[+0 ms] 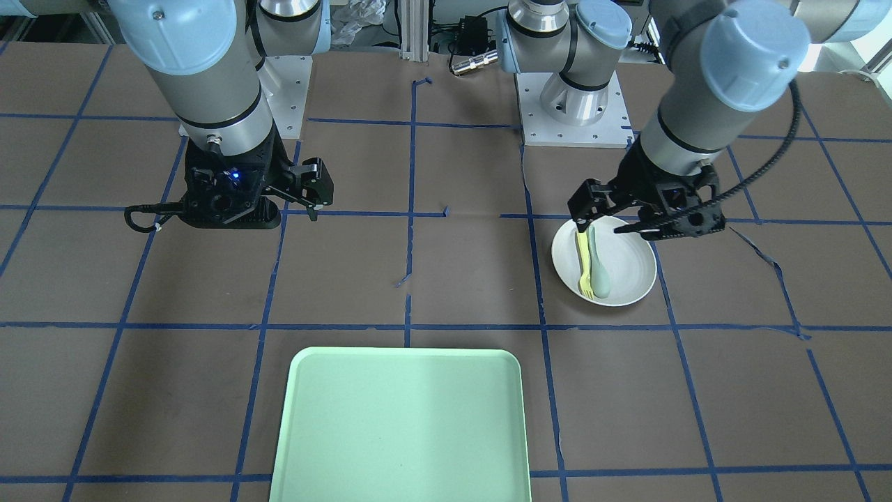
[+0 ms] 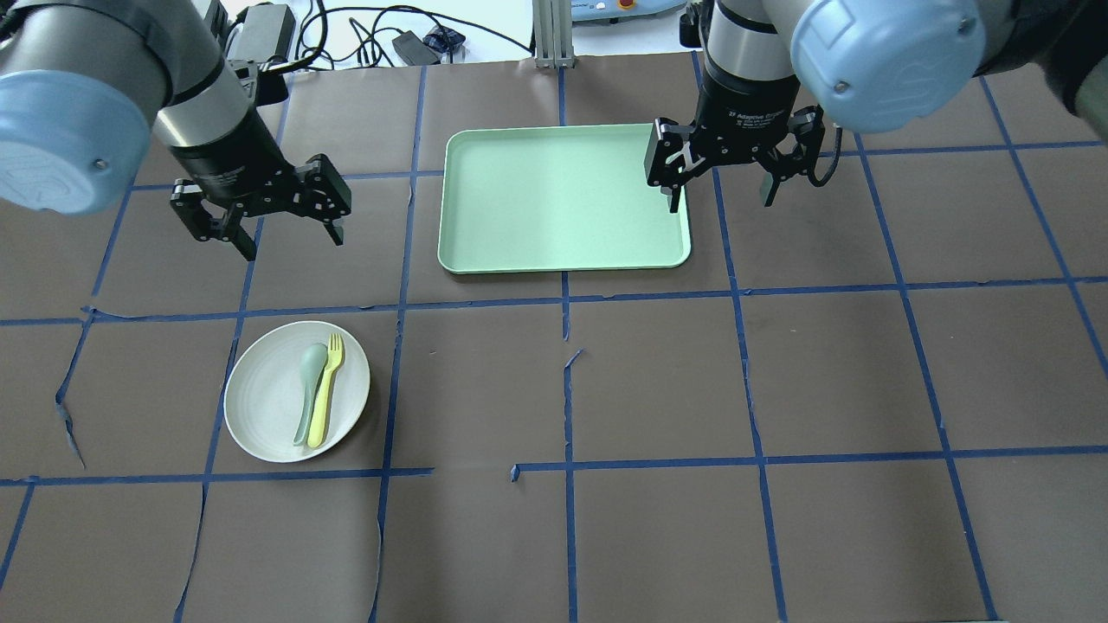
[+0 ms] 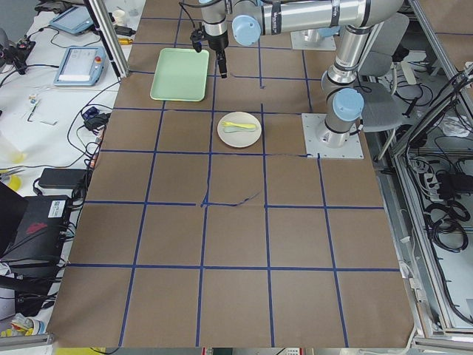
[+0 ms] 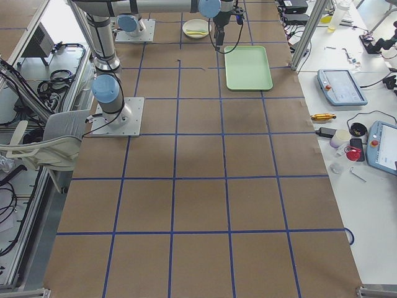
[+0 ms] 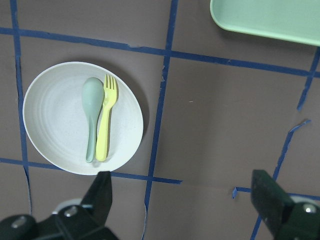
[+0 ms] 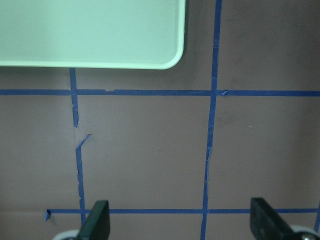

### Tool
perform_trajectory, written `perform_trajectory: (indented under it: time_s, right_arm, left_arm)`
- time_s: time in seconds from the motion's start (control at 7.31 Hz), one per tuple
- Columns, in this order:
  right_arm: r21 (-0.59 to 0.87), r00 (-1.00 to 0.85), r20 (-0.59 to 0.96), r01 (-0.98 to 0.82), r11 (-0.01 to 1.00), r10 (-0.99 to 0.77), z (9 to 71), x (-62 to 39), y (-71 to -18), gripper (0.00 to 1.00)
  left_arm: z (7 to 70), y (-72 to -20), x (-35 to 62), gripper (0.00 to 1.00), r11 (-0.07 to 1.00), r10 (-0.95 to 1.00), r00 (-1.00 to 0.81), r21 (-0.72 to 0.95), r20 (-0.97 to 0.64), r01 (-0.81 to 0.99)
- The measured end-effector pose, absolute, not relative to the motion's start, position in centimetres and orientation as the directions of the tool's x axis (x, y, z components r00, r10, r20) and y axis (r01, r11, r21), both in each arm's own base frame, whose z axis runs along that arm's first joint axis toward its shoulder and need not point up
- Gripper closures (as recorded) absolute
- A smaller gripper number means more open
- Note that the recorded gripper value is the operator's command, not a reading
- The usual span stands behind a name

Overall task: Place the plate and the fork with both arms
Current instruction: 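Lower the left gripper and grip the white plate's rim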

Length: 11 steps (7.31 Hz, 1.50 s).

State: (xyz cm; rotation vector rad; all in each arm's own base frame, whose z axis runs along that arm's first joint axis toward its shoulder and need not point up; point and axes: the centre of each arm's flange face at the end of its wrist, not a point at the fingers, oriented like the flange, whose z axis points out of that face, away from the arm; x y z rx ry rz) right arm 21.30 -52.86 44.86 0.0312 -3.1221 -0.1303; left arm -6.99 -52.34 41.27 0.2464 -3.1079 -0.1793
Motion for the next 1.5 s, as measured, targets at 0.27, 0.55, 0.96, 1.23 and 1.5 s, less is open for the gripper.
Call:
perform_trajectory:
  time_s: [0.27,0.55,0.96,1.23,1.5]
  right_arm:
    - [0.084,-1.000,0.015,-0.019,0.996,-0.021,44.7,21.3,-52.9,0.00]
    - [0.090,-1.000,0.014,-0.011,0.996,-0.012,44.4,21.4,-53.1,0.00]
    - [0.100,-1.000,0.011,-0.006,0.995,-0.007,43.9,21.5,-53.0,0.00]
    - [0.103,-1.000,0.012,-0.007,0.995,-0.008,43.7,21.5,-53.0,0.00]
    - [0.103,-1.000,0.016,-0.007,0.995,-0.009,43.7,21.4,-53.0,0.00]
  left_arm:
    - [36.6,-52.3,1.8,0.00,0.981,-0.157,-0.987,0.119,0.034,-0.152]
    - [29.5,-50.5,8.6,0.09,0.986,-0.130,-0.990,0.109,0.054,-0.124]
    - [21.3,-48.0,11.4,0.29,0.982,-0.085,-0.991,0.179,0.102,-0.065]
    - [18.7,-47.1,11.1,0.40,0.974,-0.058,-0.990,0.226,0.132,-0.027]
    - [17.8,-46.6,10.9,0.78,0.969,-0.027,-0.989,0.245,0.143,0.009]
